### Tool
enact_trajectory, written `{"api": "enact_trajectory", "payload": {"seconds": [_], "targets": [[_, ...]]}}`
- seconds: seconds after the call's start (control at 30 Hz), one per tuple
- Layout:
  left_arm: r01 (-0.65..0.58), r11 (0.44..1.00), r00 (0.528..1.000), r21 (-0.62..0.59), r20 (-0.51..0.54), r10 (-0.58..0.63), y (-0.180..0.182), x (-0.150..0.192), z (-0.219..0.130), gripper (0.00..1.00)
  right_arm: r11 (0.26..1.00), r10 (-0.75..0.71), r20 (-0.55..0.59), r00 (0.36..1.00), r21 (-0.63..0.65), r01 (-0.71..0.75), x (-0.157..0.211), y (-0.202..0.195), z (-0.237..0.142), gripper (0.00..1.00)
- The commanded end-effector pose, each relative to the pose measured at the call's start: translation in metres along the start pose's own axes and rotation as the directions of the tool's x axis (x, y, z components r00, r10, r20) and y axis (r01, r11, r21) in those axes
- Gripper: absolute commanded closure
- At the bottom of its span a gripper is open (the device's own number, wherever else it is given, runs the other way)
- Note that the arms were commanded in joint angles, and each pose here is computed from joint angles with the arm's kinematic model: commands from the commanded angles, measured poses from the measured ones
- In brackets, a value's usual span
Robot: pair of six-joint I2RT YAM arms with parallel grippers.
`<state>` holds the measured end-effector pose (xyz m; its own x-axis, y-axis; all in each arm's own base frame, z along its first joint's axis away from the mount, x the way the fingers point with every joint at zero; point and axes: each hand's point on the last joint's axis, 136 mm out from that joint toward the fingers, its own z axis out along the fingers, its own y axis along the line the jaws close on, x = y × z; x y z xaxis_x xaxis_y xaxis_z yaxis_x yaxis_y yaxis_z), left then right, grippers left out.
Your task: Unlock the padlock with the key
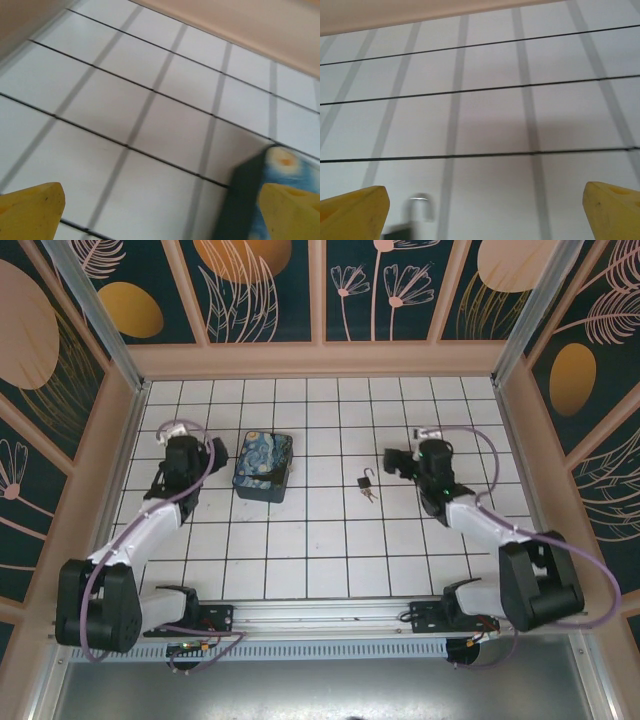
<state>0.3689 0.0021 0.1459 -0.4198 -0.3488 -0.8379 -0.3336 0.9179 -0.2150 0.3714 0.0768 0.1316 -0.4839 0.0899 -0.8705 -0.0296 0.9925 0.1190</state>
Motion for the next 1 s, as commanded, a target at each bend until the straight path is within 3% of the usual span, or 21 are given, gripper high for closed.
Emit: {"api": "enact_trajectory", "payload": {"seconds": [0.0,0.1,0.23,0.3,0.47,0.97], "targets": [[-0.075,0.990,0.969,-0.118,0.224,0.100,0.027,-0.019,-0.001,0.01,0.986,0.009,0.175,0.985,0.161,-0.038,-0.033,-0.051,-0.006,0.01],[-0.068,0.988,0.923,-0.135,0.367,0.114,0.042,-0.017,-0.010,0.02,0.974,-0.016,0.205,0.979,0.223,-0.031,-0.015,-0.081,-0.009,0.01],[-0.109,0.986,0.891,-0.123,0.427,0.152,0.042,-0.016,-0.010,0.01,0.975,0.063,0.367,0.928,0.175,-0.135,-0.010,-0.103,-0.022,0.01],[-0.095,0.993,0.867,-0.076,0.483,0.119,0.041,-0.023,-0.013,0.02,0.986,0.011,0.477,0.879,0.140,-0.089,-0.022,-0.097,-0.035,0.01],[-0.207,0.978,0.883,0.037,0.438,0.170,0.021,-0.003,0.011,0.01,0.995,0.020,0.446,0.895,0.079,-0.061,-0.007,-0.094,-0.018,0.01],[-0.214,0.976,0.890,0.042,0.421,0.177,0.021,-0.002,0.014,0.01,0.990,0.033,0.422,0.906,0.111,-0.087,-0.006,-0.100,-0.008,0.01]]}}
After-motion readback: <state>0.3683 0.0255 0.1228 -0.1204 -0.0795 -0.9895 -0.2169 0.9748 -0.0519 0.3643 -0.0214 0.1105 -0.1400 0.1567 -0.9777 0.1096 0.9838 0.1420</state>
